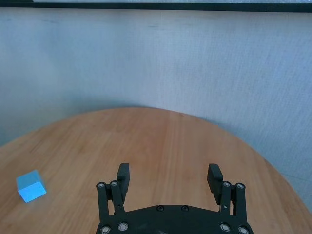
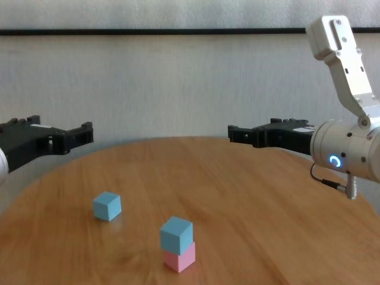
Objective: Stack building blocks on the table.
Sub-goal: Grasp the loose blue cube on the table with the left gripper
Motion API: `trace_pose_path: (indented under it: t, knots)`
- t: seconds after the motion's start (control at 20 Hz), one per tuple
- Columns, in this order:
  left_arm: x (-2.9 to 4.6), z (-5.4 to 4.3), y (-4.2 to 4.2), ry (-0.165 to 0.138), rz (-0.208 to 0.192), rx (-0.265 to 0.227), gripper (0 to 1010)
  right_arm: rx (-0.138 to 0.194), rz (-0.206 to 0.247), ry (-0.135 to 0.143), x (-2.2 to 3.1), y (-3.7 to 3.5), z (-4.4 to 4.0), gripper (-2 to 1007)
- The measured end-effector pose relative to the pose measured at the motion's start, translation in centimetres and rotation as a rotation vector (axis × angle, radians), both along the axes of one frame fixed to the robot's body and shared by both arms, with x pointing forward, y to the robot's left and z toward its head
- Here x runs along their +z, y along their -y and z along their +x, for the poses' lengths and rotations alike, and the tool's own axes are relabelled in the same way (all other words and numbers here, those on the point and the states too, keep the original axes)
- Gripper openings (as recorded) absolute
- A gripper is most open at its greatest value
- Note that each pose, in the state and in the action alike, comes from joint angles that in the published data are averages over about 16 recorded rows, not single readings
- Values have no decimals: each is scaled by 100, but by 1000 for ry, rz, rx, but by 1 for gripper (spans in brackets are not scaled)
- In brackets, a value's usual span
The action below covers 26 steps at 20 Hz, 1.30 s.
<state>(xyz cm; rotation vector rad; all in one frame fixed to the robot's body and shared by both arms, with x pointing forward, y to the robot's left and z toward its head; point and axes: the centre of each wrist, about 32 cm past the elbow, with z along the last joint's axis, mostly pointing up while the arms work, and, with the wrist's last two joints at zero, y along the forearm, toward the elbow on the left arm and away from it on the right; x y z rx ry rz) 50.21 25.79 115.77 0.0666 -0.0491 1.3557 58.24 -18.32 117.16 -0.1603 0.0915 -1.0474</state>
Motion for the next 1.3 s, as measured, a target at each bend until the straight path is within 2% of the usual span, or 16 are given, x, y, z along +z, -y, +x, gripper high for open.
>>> trace_pose_path:
  t: [0.1,0.25,0.65,0.9,1.1,1.3]
  knots:
    - [-2,-1,7,-6,-2,-8,1000,-18,-4,3,-10,21,8,1005]
    - [-11,-6,29,-24,-8,-30,1000,-25,-13,3,-19,34,12,1005]
    - [-84,-21,149,-109,-34,-112,1000,-8,-5,4,-3,16,9,1005]
    - [-143,-2,202,-154,-20,-137,1000,-2,-1,5,4,8,7,1004]
    - [-180,41,200,-167,6,-127,1000,1,2,5,7,4,6,1004]
    - [-213,101,169,-158,44,-107,1000,3,3,5,9,2,5,1005]
